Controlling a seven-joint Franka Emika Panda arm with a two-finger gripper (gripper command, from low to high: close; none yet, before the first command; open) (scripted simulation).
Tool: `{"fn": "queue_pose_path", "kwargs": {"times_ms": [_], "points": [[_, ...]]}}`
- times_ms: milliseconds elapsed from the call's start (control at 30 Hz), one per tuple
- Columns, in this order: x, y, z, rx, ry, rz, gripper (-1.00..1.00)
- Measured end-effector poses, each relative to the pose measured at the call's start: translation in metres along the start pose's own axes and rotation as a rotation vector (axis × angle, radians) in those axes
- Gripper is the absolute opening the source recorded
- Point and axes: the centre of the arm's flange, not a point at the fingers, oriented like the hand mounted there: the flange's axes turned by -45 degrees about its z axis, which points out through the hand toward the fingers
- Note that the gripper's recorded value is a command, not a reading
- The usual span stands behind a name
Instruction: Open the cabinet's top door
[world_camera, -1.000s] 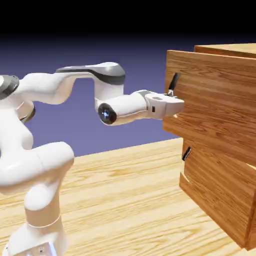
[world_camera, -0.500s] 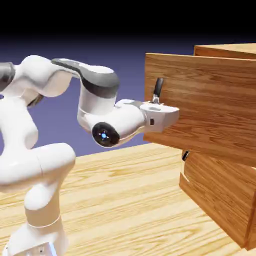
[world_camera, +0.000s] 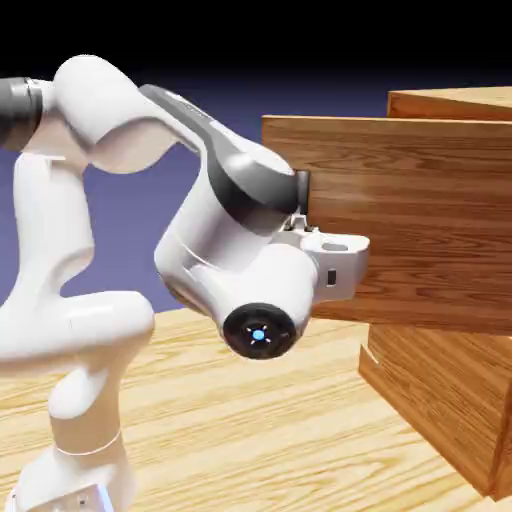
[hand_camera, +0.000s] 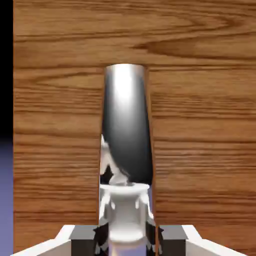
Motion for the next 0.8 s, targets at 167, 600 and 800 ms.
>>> {"fn": "queue_pose_path", "kwargs": {"times_ms": [167,600,800], "points": [[0.0,0.019,-0.037,0.113,0.0,0.0,-1.0],[0.0,0.082,-0.119,0.394,0.0,0.0,-1.0],[0.0,0.108,-0.141,0.487,0.0,0.0,1.0]]}}
